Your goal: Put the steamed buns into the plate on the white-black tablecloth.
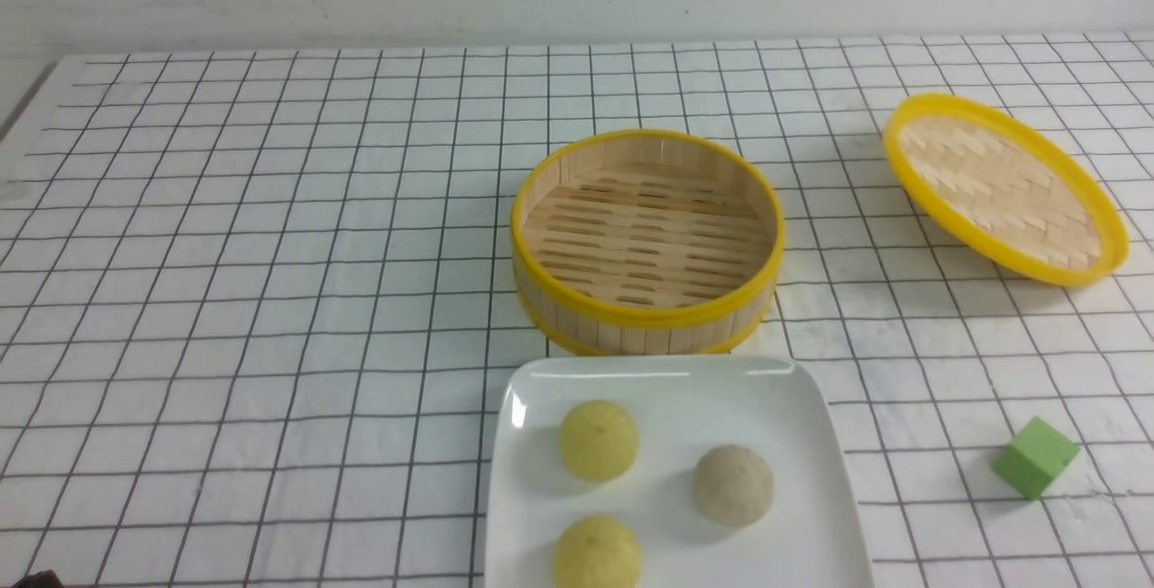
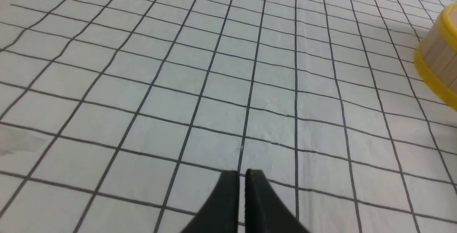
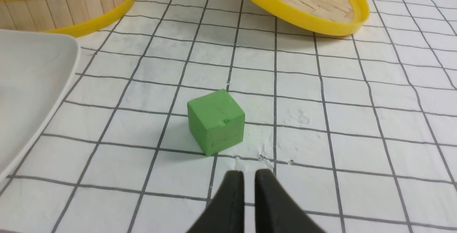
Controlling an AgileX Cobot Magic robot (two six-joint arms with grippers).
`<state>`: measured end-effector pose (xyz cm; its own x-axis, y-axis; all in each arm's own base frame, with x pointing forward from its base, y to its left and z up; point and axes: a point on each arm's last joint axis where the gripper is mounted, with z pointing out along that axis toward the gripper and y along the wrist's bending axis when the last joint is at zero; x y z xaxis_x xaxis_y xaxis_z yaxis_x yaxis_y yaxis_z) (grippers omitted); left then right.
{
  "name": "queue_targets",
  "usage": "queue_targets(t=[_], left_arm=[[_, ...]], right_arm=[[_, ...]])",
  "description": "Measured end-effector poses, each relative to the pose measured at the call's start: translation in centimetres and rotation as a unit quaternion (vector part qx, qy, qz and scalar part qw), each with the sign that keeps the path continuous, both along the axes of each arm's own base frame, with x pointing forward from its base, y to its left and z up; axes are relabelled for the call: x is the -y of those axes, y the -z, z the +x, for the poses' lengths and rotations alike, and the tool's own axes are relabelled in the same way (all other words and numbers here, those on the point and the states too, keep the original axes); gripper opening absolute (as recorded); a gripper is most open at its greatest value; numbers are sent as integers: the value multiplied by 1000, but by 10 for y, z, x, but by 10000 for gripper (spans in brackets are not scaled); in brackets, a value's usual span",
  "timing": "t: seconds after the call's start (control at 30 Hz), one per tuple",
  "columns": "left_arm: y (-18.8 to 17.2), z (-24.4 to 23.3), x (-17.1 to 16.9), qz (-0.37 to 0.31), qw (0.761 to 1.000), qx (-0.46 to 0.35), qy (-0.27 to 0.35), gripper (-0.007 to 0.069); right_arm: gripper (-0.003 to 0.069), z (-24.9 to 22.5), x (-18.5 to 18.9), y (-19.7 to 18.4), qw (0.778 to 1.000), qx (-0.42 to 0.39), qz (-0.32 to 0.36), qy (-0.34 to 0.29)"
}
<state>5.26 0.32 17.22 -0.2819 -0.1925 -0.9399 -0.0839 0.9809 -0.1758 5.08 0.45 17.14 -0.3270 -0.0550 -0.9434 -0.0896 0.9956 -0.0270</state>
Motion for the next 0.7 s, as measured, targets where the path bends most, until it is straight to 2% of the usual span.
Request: queue_targets(t=[0.7], left_arm=[[0, 0, 0, 2, 1000, 0, 0, 71]], right_arm=[[77, 0, 0, 0, 1000, 0, 0, 0]])
